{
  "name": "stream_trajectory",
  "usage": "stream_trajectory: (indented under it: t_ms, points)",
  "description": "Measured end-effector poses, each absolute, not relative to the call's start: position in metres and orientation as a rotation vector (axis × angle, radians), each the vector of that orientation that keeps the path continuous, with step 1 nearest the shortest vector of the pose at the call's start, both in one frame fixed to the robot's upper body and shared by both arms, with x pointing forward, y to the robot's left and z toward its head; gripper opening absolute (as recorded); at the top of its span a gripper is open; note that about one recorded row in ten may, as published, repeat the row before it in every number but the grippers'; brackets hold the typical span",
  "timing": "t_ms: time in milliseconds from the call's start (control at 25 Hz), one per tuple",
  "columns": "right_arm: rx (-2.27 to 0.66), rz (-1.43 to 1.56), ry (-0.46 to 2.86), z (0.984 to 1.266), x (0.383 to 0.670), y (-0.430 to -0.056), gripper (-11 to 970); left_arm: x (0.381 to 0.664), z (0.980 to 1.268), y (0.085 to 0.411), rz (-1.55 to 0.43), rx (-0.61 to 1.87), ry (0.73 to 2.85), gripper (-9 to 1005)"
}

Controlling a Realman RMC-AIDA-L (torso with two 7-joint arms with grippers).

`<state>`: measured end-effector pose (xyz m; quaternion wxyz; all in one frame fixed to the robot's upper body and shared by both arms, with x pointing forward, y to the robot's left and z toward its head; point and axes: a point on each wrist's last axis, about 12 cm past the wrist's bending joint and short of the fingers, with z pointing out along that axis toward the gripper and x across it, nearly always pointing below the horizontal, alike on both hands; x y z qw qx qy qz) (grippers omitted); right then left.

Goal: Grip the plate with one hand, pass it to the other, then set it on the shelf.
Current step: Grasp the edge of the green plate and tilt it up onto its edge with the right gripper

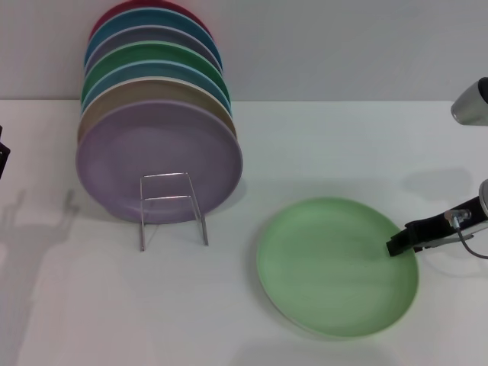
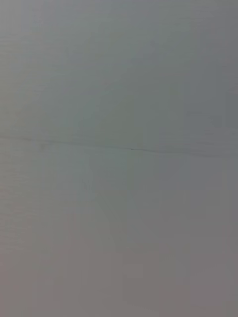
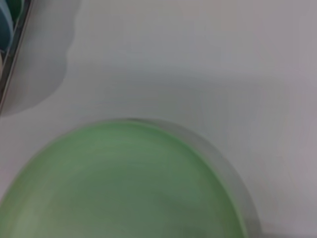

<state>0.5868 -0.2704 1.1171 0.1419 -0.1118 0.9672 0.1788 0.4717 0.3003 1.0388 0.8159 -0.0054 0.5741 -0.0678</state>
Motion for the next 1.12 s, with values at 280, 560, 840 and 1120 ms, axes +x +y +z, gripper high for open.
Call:
stream_trajectory:
  t_ms: [280, 560, 840, 1120]
  points:
    - [-0.321, 0.505, 2.801, 1.1152, 0.5853, -0.2718, 274, 0.4698, 1.0392, 0.301, -0.143, -0.013, 1.217, 802]
    - [-0.331, 0.505, 2.803, 1.1148, 0.5854, -0.2705, 278, 0.4692, 1.039, 0.3013, -0.142, -0.013, 1.217, 802]
    - [-0.351, 0.5, 2.802, 1.115, 0.5858, -0.2687, 211, 0.4686, 1.0387, 0.3017, -0.141, -0.015, 1.218, 802]
    - [-0.378, 0.492, 2.789, 1.1177, 0.5868, -0.2683, 94, 0.4687, 1.0388, 0.302, -0.139, -0.018, 1.217, 802]
